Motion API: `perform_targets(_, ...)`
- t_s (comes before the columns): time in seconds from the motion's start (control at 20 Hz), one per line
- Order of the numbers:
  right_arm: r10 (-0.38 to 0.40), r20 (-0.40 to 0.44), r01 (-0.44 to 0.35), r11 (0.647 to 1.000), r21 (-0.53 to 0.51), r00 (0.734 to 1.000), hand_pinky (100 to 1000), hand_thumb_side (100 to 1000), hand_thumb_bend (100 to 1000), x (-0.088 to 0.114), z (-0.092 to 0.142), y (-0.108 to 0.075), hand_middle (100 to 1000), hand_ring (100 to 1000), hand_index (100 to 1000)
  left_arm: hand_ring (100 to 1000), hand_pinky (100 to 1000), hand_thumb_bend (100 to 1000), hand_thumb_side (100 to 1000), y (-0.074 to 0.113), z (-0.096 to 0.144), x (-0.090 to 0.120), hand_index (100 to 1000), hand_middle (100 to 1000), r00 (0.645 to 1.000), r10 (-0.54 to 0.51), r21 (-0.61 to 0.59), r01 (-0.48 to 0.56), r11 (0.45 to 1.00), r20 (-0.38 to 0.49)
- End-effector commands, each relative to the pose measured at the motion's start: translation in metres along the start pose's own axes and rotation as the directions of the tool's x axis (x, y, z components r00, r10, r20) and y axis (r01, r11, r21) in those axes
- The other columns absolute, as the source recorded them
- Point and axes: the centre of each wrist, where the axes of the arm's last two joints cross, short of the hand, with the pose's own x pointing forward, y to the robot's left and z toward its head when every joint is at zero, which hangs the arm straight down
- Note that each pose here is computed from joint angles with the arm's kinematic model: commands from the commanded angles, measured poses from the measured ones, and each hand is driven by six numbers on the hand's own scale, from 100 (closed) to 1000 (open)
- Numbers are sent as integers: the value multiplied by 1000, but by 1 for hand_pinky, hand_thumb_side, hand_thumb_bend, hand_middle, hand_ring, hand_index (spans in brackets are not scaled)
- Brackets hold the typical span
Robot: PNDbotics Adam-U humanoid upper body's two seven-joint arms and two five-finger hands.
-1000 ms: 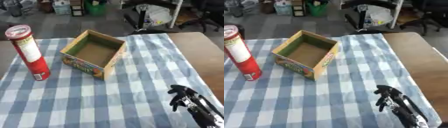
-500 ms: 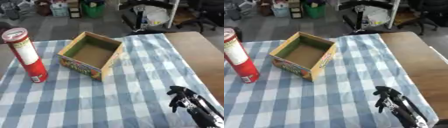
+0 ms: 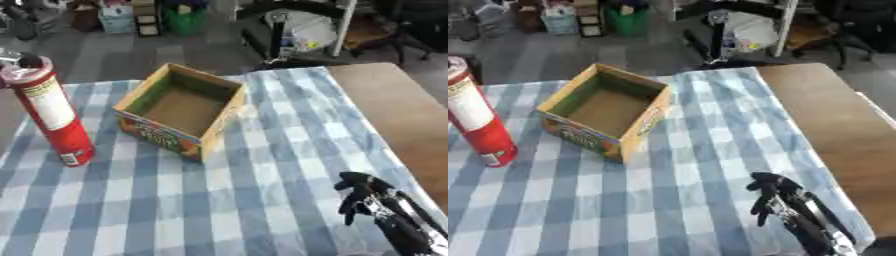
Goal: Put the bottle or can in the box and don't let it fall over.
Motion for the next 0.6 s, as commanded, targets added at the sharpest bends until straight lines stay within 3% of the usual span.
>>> perform_targets(0.05, 13, 19, -13, 1000, 9, 1000, 370, 607, 100, 6, -2, -4, 664, 495, 811, 869, 768, 681, 667, 9, 5, -4, 921, 872, 958, -190, -275, 245, 930, 213)
perform_targets(0.6, 11, 26, -11, 1000, 10, 1000, 370, 608, 100, 7, -4, -3, 664, 494, 811, 882, 771, 630, 666, -9, -4, -10, 923, 887, 972, -167, -336, 216, 917, 168)
